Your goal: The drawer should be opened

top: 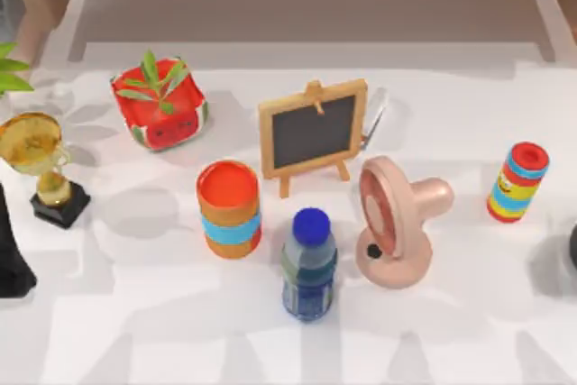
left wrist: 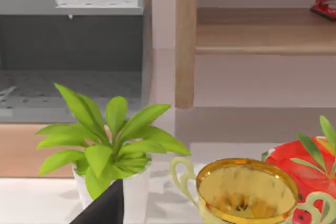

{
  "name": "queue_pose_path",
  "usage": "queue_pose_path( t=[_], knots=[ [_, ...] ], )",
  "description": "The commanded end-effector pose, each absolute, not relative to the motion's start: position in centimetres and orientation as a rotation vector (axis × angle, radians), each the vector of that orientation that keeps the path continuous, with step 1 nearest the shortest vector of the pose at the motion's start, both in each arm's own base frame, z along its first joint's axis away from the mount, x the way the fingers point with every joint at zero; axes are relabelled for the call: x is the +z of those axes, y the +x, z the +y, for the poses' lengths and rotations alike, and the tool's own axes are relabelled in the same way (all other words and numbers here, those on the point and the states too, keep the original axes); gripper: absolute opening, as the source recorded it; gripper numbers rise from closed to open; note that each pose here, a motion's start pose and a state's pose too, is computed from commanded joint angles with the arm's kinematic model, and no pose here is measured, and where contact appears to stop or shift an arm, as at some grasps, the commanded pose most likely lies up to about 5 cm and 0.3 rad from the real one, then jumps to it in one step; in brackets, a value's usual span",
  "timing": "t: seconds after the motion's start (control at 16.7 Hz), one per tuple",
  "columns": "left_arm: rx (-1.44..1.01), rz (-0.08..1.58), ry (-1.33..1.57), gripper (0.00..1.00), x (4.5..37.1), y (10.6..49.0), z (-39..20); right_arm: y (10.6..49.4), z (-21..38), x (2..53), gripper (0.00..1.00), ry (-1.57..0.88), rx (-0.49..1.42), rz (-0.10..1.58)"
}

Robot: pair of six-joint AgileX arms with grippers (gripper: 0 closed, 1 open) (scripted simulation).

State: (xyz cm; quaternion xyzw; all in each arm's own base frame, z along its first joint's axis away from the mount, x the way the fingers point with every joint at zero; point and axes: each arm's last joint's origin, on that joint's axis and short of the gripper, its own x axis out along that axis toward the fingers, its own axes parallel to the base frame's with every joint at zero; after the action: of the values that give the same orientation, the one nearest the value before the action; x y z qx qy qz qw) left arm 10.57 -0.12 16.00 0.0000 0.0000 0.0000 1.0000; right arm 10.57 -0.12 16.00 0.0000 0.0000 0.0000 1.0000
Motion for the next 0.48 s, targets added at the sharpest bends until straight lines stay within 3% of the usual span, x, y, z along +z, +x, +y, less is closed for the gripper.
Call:
queue_pose_path(
  t=[0.48],
  knots=[
    [0.0, 0.0, 0.0, 1.0, 16.0, 10.6, -0.1, 11.6, -1.3, 20.3, 1.0, -0.01, 0.006, -0.04]
  ],
)
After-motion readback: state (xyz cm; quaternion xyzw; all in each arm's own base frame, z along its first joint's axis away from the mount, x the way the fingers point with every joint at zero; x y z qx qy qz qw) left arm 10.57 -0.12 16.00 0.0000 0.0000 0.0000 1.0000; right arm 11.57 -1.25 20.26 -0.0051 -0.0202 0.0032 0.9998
